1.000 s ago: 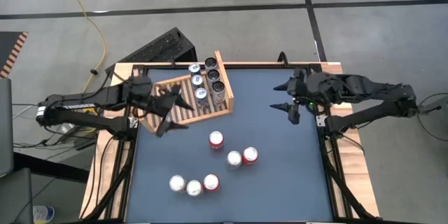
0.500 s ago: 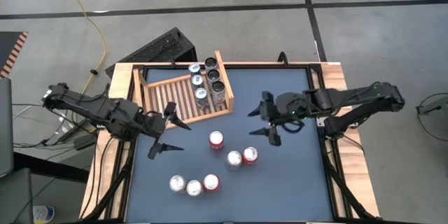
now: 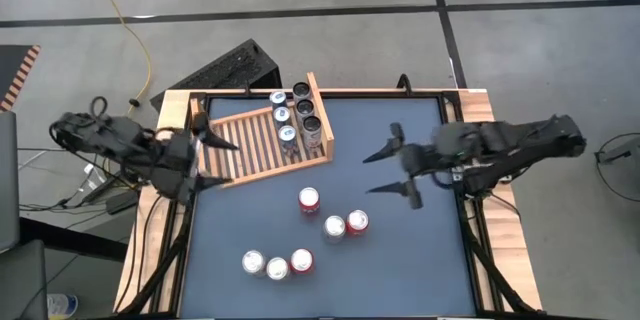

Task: Place canned beverage on shelf
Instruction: Put the right silver soda can on the shelf

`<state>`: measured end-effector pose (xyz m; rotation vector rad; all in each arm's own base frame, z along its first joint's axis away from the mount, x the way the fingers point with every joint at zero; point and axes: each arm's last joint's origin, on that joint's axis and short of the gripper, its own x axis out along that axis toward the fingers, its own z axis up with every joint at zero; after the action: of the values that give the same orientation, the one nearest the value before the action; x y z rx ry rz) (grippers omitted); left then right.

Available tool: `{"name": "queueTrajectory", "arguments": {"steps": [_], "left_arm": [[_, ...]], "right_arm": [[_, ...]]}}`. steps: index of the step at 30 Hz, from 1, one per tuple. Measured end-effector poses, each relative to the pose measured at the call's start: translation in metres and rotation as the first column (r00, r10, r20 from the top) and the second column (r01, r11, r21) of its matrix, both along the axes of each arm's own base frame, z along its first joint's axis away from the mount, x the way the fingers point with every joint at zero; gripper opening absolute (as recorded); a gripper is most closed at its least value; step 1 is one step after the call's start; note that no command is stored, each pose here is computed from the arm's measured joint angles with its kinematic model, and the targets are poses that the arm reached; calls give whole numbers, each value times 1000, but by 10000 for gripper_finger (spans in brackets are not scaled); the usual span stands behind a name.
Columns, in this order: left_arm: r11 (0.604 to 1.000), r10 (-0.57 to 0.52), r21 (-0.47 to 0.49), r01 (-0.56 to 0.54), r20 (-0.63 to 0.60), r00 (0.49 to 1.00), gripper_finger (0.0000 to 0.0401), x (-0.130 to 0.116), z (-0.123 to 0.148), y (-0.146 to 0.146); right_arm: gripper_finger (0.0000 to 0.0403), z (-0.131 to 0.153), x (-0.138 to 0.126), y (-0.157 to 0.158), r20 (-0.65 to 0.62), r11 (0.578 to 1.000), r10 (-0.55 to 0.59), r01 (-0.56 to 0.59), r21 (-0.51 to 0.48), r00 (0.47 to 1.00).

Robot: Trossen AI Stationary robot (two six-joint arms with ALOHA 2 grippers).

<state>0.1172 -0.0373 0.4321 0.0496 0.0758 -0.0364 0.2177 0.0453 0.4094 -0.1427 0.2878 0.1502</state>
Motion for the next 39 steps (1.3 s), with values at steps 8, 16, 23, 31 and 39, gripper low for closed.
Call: {"name": "queueTrajectory", "arguments": {"steps": [8,16,23,31,39], "left_arm": [[998,55,45,-52,-66,996,316,-25,-7,12],[996,83,35,-81,-90,992,316,-22,-37,11],[997,71,-10,-72,-17,997,316,-8,-53,5],[991,71,-107,-75,-41,997,316,9,-66,-2],[991,-13,-137,-6,-138,990,316,31,-78,-14]], "right_arm": [[286,21,-64,-14,109,1000,-4,3,9,994],[286,-13,-101,-24,122,996,-68,61,59,990],[286,-42,-114,-27,188,984,-102,71,165,977],[286,-67,-100,-24,144,911,-163,93,401,976],[286,-103,-47,-7,-100,949,-125,148,277,987]]}}
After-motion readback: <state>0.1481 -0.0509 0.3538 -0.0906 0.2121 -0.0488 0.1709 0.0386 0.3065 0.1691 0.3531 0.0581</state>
